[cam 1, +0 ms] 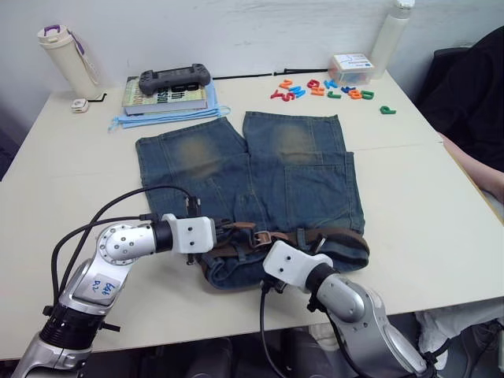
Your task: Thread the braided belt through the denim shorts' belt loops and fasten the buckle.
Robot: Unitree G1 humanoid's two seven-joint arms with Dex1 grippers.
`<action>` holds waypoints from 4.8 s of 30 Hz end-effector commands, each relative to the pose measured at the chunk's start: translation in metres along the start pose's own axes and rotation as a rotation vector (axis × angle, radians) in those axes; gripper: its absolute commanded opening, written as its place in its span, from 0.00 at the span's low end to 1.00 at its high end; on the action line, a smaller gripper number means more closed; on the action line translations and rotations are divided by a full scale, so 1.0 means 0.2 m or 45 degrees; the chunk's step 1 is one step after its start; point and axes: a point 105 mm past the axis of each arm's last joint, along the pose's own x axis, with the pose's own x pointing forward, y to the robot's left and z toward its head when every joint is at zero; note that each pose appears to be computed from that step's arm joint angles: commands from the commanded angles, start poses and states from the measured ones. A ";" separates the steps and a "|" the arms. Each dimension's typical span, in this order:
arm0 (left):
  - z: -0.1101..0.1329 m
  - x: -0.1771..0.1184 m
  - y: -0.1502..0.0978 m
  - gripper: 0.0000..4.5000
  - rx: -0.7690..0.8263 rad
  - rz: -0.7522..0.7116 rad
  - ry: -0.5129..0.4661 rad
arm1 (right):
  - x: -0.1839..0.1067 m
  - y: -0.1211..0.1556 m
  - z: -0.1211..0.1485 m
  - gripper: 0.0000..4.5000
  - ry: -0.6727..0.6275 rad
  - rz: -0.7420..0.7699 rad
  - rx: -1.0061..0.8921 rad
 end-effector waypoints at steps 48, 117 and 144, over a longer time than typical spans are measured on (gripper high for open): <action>0.05 -0.02 0.13 0.00 0.037 0.063 0.042 | 0.04 -0.10 -0.11 0.01 0.117 -0.207 -0.100; 0.18 0.21 0.07 0.00 0.363 0.311 -0.108 | 0.04 -0.12 0.12 0.01 -0.184 -0.217 -0.295; 0.28 0.39 -0.18 0.00 0.138 0.206 -0.279 | 0.06 -0.10 0.16 0.01 -0.231 -0.168 -0.252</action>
